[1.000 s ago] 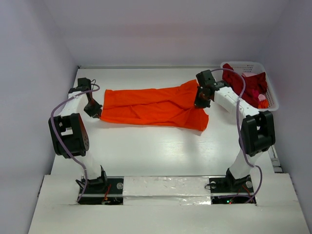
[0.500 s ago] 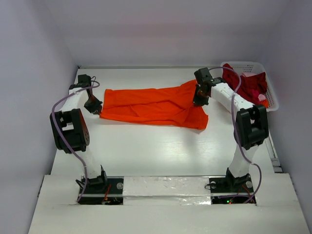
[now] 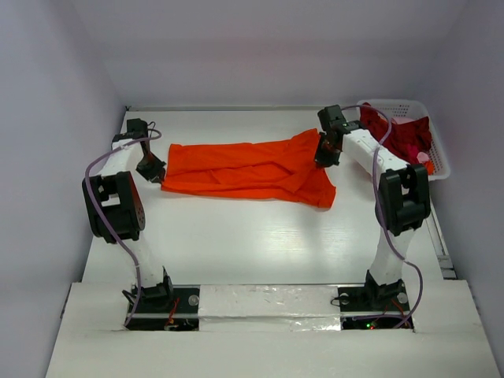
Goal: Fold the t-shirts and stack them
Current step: Fold the tshirt
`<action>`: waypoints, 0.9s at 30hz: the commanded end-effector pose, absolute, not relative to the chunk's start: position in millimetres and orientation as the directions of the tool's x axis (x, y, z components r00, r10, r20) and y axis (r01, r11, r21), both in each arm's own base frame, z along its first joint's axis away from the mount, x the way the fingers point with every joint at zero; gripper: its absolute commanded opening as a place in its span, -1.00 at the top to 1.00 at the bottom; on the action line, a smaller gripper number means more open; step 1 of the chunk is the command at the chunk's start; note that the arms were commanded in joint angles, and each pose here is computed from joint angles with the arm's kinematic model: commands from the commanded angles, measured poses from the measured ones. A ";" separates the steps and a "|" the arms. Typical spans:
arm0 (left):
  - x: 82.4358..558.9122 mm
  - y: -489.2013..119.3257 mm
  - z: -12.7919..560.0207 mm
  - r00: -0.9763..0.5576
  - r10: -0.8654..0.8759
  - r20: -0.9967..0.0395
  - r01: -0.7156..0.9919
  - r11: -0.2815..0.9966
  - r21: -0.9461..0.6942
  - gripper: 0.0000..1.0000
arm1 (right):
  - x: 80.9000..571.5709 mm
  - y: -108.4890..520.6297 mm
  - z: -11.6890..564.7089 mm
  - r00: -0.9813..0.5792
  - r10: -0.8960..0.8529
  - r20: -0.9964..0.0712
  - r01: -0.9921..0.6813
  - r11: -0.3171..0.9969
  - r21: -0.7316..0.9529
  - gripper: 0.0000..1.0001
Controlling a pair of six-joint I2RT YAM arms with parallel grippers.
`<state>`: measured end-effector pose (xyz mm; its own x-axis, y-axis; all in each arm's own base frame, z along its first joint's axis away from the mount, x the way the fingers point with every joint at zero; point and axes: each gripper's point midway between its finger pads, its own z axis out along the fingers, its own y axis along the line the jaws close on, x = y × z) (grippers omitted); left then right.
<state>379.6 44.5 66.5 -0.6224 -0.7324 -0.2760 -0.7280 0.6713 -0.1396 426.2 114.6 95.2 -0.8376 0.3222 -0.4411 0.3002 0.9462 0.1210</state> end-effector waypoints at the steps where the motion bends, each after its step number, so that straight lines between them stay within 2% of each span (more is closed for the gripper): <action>1: 390.8 47.5 81.8 -0.598 -0.746 -0.292 -0.735 0.656 -0.172 0.88 | 441.2 110.2 111.8 -0.816 0.321 -0.482 0.297 0.946 0.128 1.00; 9: 399.7 47.1 95.7 -0.593 -0.745 -0.306 -0.726 0.659 -0.196 0.88 | 447.2 111.3 119.6 -0.806 0.324 -0.495 0.297 0.945 0.136 1.00; 14: 408.1 39.4 98.6 -0.596 -0.753 -0.280 -0.716 0.655 -0.239 0.88 | 450.2 111.8 116.0 -0.808 0.324 -0.492 0.298 0.945 0.132 1.00; 27: 416.6 43.9 88.6 -0.592 -0.756 -0.280 -0.727 0.651 -0.219 0.89 | 467.1 94.4 113.2 -0.796 0.353 -0.492 0.341 0.933 0.118 1.00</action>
<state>407.0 37.1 73.5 -0.6165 -0.7469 -0.2490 -0.7213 0.6626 -0.2017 453.0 105.5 97.6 -0.8225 0.3459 -0.4516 0.3278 0.9370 0.1207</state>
